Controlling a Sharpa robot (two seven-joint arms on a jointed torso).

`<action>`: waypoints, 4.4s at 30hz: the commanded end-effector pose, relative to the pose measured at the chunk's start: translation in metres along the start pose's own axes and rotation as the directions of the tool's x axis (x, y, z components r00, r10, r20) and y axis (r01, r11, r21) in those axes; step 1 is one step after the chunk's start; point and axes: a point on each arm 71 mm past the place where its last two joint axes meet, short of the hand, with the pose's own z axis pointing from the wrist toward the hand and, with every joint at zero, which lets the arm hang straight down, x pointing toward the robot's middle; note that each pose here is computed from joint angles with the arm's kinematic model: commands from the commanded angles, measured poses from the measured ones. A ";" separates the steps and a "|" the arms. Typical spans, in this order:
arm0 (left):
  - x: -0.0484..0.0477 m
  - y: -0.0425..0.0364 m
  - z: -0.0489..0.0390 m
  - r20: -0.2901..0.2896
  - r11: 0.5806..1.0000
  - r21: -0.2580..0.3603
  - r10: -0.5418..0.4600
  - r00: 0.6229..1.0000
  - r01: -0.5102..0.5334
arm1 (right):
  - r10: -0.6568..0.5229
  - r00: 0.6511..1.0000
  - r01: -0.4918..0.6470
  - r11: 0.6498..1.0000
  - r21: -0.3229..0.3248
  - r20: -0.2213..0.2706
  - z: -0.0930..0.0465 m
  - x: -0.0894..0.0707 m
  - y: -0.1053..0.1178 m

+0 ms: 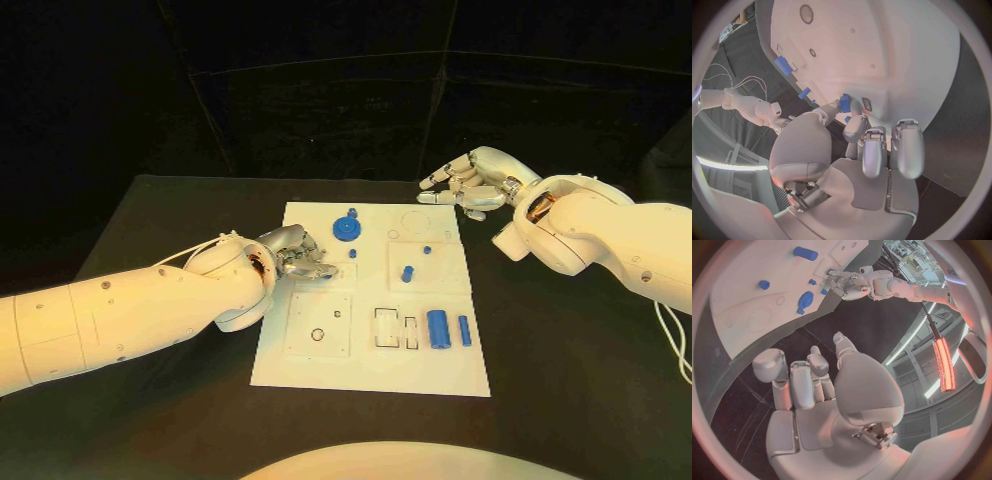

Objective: Assemble the parts on the task board

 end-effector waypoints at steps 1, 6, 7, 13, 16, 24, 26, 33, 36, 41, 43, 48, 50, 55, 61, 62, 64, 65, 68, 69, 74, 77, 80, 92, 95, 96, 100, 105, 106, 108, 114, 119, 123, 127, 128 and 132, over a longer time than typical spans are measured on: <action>0.0007 0.0021 -0.0003 -0.004 1.000 -0.020 -0.002 1.000 0.002 | 0.000 1.000 0.000 1.000 -0.011 -0.001 0.000 -0.001 0.002; 0.0004 0.0023 -0.0009 0.000 1.000 -0.023 -0.004 1.000 0.004 | 0.000 1.000 0.000 1.000 -0.010 -0.002 0.000 0.000 0.002; 0.0003 0.0023 -0.0009 0.000 1.000 -0.023 -0.004 1.000 0.004 | 0.000 1.000 0.000 1.000 -0.010 -0.002 0.001 0.000 0.002; -0.0002 0.0020 -0.0016 0.006 1.000 -0.023 -0.008 1.000 0.008 | 0.000 1.000 0.000 1.000 -0.010 -0.004 0.001 0.000 0.002; -0.0004 0.0016 -0.0018 0.009 1.000 -0.022 -0.010 1.000 0.010 | 0.001 1.000 -0.001 1.000 -0.011 -0.005 0.001 0.000 0.002; 0.0001 0.0003 -0.0019 0.006 0.999 -0.021 -0.032 0.999 0.032 | 0.002 1.000 -0.002 1.000 -0.009 -0.005 0.002 0.000 0.002; 0.0002 -0.0002 -0.0019 0.005 0.999 -0.020 -0.035 0.999 0.035 | 0.002 1.000 -0.002 1.000 -0.008 -0.005 0.002 0.000 0.001; -0.0004 -0.0016 -0.0020 0.009 0.999 -0.016 -0.040 0.999 0.040 | 0.004 1.000 -0.004 1.000 -0.006 -0.004 0.003 0.000 0.001; -0.0009 -0.0019 -0.0017 0.011 0.999 -0.016 -0.041 0.999 0.041 | 0.004 1.000 -0.004 1.000 -0.006 -0.005 0.003 0.000 0.001; -0.0012 -0.0017 -0.0011 0.005 0.999 -0.021 -0.037 0.999 0.037 | 0.005 1.000 -0.005 1.000 -0.005 -0.006 0.003 0.000 0.001; -0.0011 -0.0016 -0.0008 0.000 0.999 -0.024 -0.034 0.999 0.034 | 0.005 1.000 -0.005 1.000 -0.005 -0.007 0.003 0.001 0.001; -0.0002 -0.0013 -0.0005 -0.016 0.999 -0.033 -0.037 0.999 0.037 | 0.005 1.000 -0.005 1.000 -0.003 -0.010 0.003 0.000 0.000; -0.0001 -0.0013 -0.0004 -0.018 0.999 -0.034 -0.039 0.999 0.038 | 0.006 1.000 -0.006 1.000 -0.003 -0.010 0.003 0.001 0.000; -0.0004 -0.0017 -0.0001 -0.013 0.998 -0.034 -0.043 0.999 0.043 | 0.006 1.000 -0.006 1.000 -0.003 -0.012 0.003 0.001 0.001; -0.0008 -0.0028 -0.0001 -0.004 0.998 -0.030 -0.049 0.999 0.049 | 0.006 1.000 -0.006 1.000 -0.003 -0.013 0.004 0.001 0.001; -0.0008 -0.0031 -0.0002 -0.003 0.998 -0.029 -0.049 0.999 0.049 | 0.006 1.000 -0.006 1.000 -0.003 -0.013 0.004 0.001 0.001; -0.0007 -0.0036 -0.0004 -0.002 0.998 -0.027 -0.051 0.999 0.051 | 0.006 1.000 -0.006 1.000 -0.004 -0.013 0.004 0.001 0.001; -0.0008 -0.0039 -0.0006 -0.001 0.998 -0.026 -0.052 0.999 0.052 | 0.006 1.000 -0.006 1.000 -0.004 -0.013 0.004 0.001 0.001; -0.0009 -0.0045 -0.0010 0.001 0.998 -0.024 -0.053 0.999 0.053 | 0.007 1.000 -0.007 1.000 -0.004 -0.013 0.004 0.001 0.001; -0.0012 -0.0047 -0.0012 0.002 0.998 -0.023 -0.054 0.999 0.054 | 0.007 1.000 -0.007 1.000 -0.004 -0.013 0.004 0.001 0.000; -0.0025 -0.0054 -0.0015 0.006 0.998 -0.022 -0.055 0.998 0.055 | 0.007 1.000 -0.007 1.000 -0.004 -0.013 0.004 0.001 0.000; -0.0035 -0.0051 -0.0010 0.008 0.998 -0.024 -0.054 0.999 0.054 | 0.007 1.000 -0.007 1.000 -0.004 -0.013 0.004 0.001 0.000; -0.0041 -0.0047 -0.0005 0.008 0.998 -0.027 -0.053 0.999 0.053 | 0.007 1.000 -0.007 1.000 -0.004 -0.013 0.004 0.001 0.000; -0.0048 -0.0026 0.0010 -0.008 0.998 -0.038 -0.050 0.999 0.050 | 0.007 1.000 -0.007 1.000 -0.002 -0.012 0.004 0.001 0.000; -0.0042 -0.0034 0.0008 -0.015 0.998 -0.035 -0.051 0.999 0.050 | 0.007 1.000 -0.007 1.000 -0.001 -0.013 0.004 0.001 0.000; -0.0040 -0.0036 0.0008 -0.017 0.998 -0.034 -0.051 0.999 0.051 | 0.007 1.000 -0.007 1.000 -0.002 -0.013 0.004 0.001 0.000; -0.0039 -0.0038 0.0012 -0.018 0.998 -0.032 -0.055 0.998 0.055 | 0.007 1.000 -0.007 1.000 -0.003 -0.013 0.004 0.001 0.000; -0.0040 -0.0036 0.0018 -0.018 0.998 -0.033 -0.060 0.998 0.059 | 0.007 1.000 -0.007 1.000 -0.004 -0.013 0.004 0.001 0.000; -0.0040 -0.0035 0.0020 -0.018 0.998 -0.034 -0.060 0.998 0.059 | 0.007 1.000 -0.008 1.000 -0.004 -0.013 0.004 0.001 0.001; -0.0042 -0.0034 0.0024 -0.017 0.998 -0.035 -0.061 0.998 0.060 | 0.008 1.000 -0.008 1.000 -0.005 -0.014 0.004 0.001 0.001; -0.0049 -0.0033 0.0045 -0.012 0.997 -0.038 -0.061 0.998 0.061 | 0.008 1.000 -0.008 1.000 -0.006 -0.014 0.004 0.002 0.001; -0.0053 -0.0043 0.0066 -0.008 0.997 -0.037 -0.061 0.998 0.060 | 0.009 1.000 -0.009 1.000 -0.006 -0.014 0.004 0.002 0.001; -0.0059 -0.0052 0.0082 -0.003 0.997 -0.036 -0.061 0.998 0.061 | 0.009 1.000 -0.009 1.000 -0.005 -0.014 0.004 0.002 0.001; -0.0063 -0.0060 0.0093 0.002 0.997 -0.033 -0.063 0.998 0.063 | 0.009 1.000 -0.009 1.000 -0.005 -0.014 0.004 0.002 0.001; -0.0063 -0.0062 0.0094 0.003 0.998 -0.032 -0.063 0.998 0.063 | 0.009 1.000 -0.009 1.000 -0.005 -0.014 0.004 0.002 0.001; -0.0062 -0.0072 0.0096 0.004 0.998 -0.027 -0.064 0.998 0.064 | 0.009 1.000 -0.010 1.000 -0.006 -0.014 0.004 0.002 0.001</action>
